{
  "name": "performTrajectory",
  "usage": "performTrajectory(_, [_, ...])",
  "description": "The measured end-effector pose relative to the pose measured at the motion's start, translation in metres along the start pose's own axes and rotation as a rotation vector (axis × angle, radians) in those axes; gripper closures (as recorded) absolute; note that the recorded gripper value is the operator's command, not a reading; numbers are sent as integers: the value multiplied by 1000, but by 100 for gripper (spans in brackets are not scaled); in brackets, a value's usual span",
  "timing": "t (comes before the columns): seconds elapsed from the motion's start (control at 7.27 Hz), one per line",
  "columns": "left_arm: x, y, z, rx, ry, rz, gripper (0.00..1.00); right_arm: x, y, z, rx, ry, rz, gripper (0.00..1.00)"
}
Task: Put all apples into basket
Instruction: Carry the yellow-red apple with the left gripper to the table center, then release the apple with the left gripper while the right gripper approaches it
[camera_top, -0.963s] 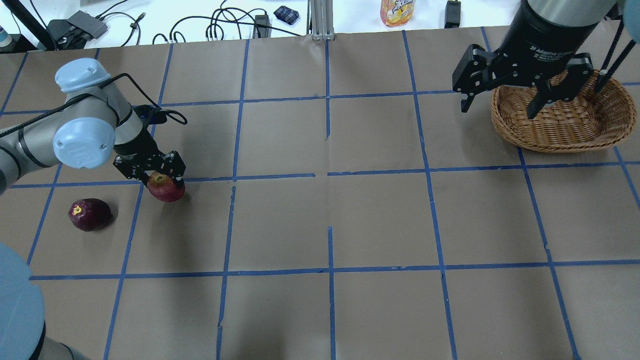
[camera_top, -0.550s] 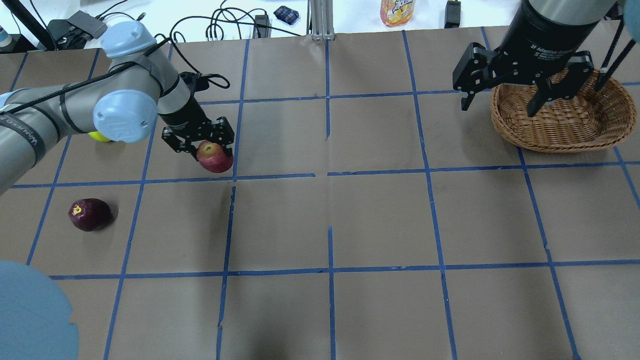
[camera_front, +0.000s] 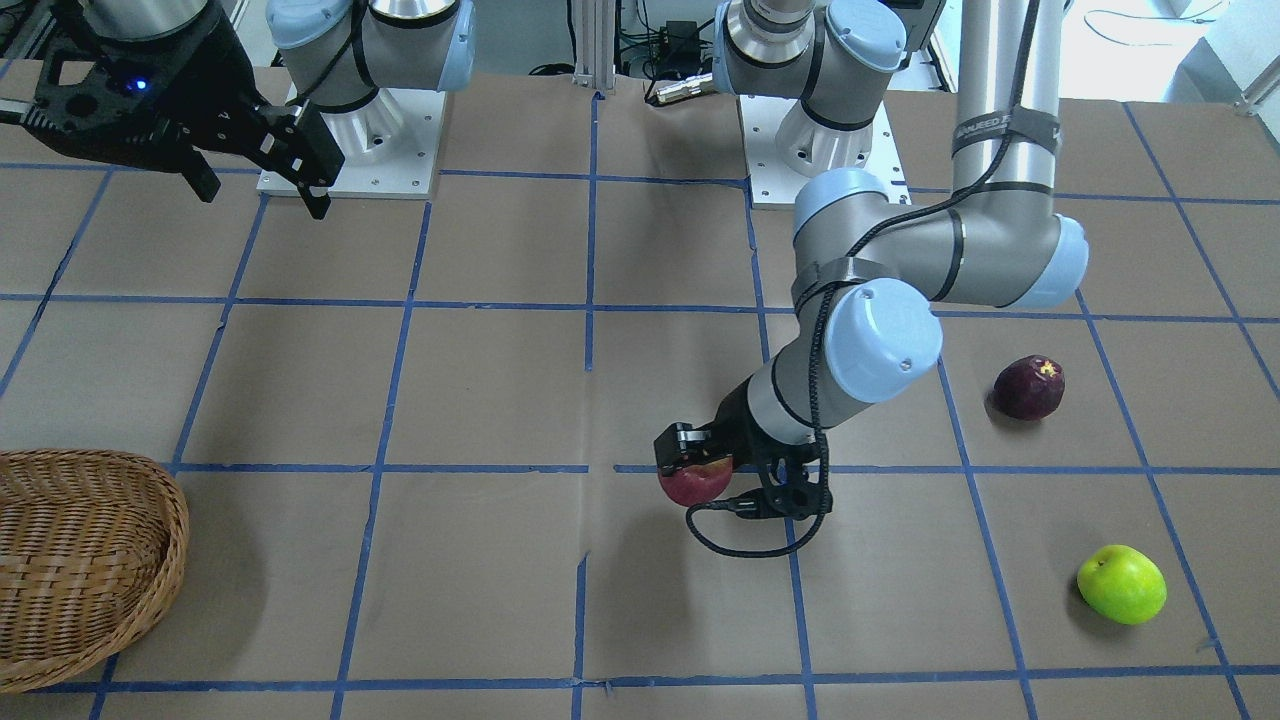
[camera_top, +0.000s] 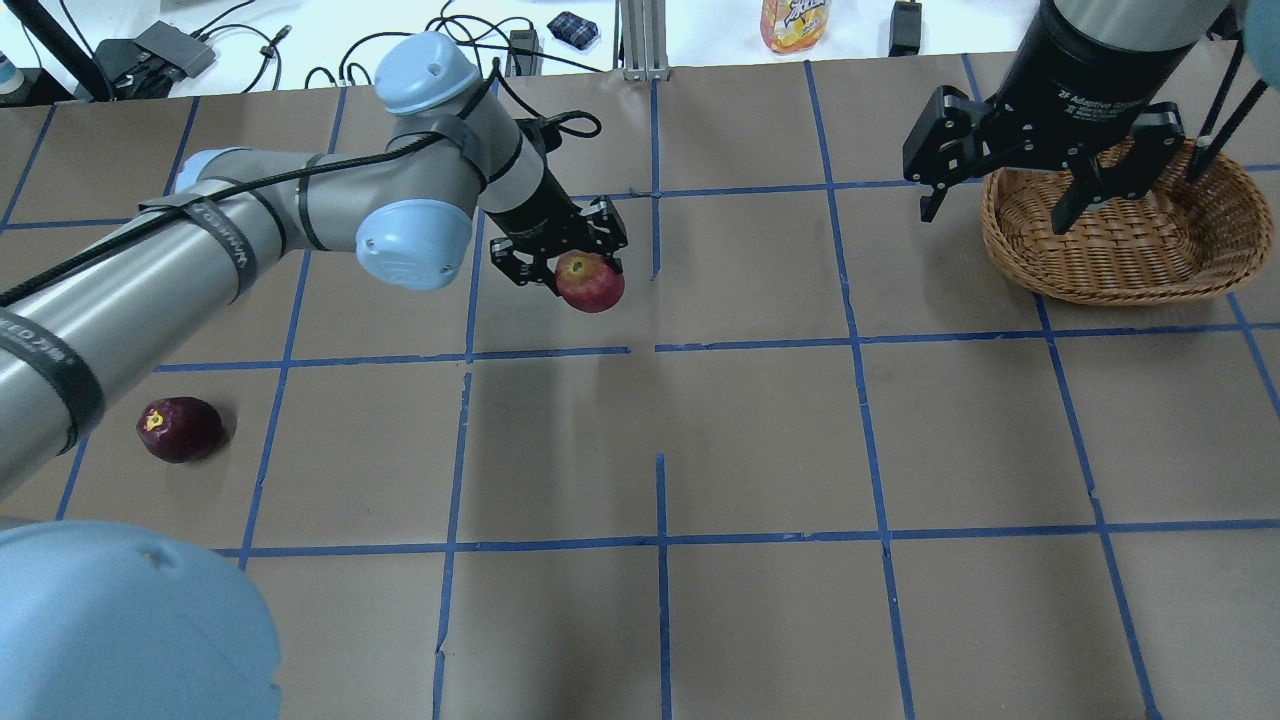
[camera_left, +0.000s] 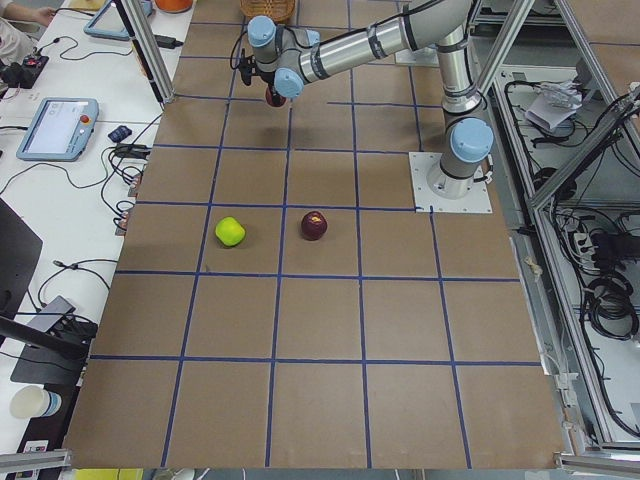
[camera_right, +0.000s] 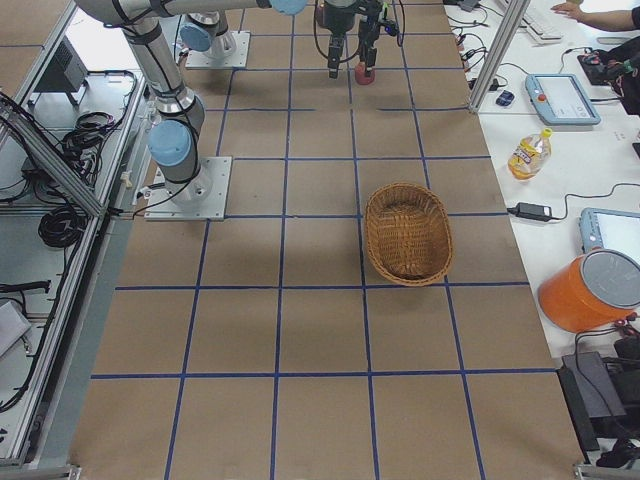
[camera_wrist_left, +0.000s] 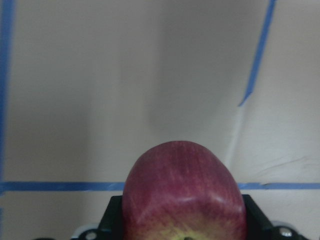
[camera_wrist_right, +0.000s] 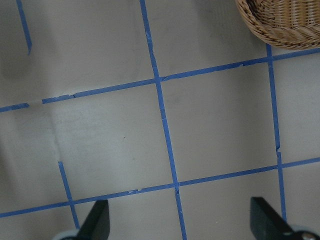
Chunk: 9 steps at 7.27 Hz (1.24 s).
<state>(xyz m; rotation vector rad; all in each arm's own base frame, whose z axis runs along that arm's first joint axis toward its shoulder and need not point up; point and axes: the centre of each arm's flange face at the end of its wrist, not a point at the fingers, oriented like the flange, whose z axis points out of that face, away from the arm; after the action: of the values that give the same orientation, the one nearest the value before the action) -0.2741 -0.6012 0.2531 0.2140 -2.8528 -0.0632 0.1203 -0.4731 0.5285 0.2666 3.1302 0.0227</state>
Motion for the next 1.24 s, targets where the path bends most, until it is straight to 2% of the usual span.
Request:
performTrajectory(0.28, [45,19,29,32,-120,51,96,1,-1,1,-4,5,6,0])
performTrajectory(0.41, [55,24,44,29,-152,68,95,2,-3,2,2,7,10,0])
performTrajectory(0.55, [59,26,54,23,-167,85,71,3,-5,3,4,7,9,0])
performTrajectory(0.69, [60,26,59,17,-172,97,29,4,-6,5,1,8,5,0])
performTrajectory(0.83, [60,26,64,9,-175,104,0,5,-7,10,-4,8,7,0])
performTrajectory(0.96, [58,26,70,-1,-178,106,0,4,-7,22,-18,7,9,0])
performTrajectory(1.1, [57,27,72,-8,-182,105,0,4,-9,46,-42,8,10,0])
performTrajectory(1.24, [57,27,66,-14,-183,103,0,3,-10,69,-44,6,12,0])
